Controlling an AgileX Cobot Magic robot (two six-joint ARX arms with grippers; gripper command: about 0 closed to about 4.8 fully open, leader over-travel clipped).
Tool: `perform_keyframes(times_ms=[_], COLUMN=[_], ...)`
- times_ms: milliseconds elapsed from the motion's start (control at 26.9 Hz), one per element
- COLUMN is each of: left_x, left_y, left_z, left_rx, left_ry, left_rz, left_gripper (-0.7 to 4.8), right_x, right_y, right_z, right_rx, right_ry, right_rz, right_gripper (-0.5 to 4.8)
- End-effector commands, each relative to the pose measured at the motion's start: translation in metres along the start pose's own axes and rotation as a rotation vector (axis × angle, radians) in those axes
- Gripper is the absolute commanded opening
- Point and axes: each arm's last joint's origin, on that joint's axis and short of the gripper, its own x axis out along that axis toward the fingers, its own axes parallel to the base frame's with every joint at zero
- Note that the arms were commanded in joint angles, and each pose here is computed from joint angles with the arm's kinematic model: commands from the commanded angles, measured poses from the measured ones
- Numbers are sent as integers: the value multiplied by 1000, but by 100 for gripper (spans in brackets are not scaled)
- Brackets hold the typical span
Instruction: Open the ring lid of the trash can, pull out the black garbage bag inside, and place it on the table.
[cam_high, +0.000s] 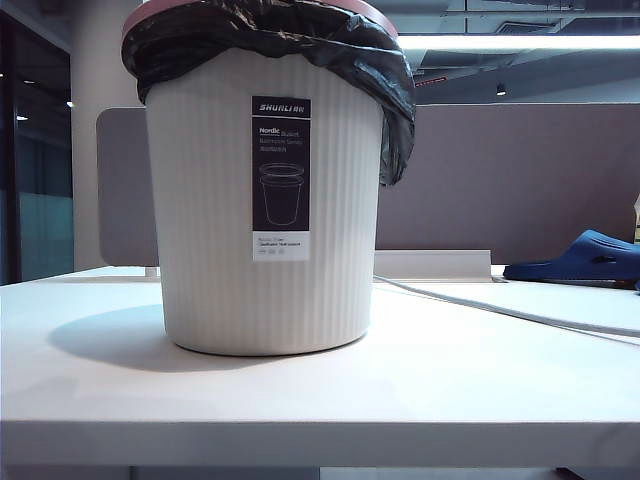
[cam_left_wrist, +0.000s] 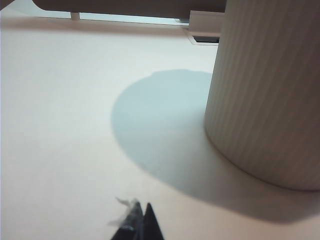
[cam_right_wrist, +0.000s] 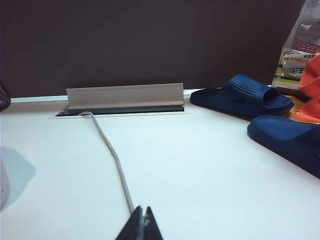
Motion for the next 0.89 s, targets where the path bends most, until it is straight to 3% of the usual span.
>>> perform_keyframes(times_ms=[37,521,633,744,893], left_x=[0,0,0,0,0], left_y=[0,0,0,-1,-2], left_z=[-1,-1,-1,-1,-1], left_rx=[0,0,-5,-99,-289], left_ry=[6,6,7,9,16], left_rz=[-3,-3,-11,-33,-74], left_gripper=[-5,-5,-5,-5,-5], right_x=[0,0,0,0,0], right_y=[0,0,0,2,5], right_z=[1,1,1,0,1], right_rx=[-2,57,117,251,378], right_ry=[-9,-9,-8,4,35], right_rz=[3,4,7,53,158], right_gripper=[-1,-1,-1,-1,-1])
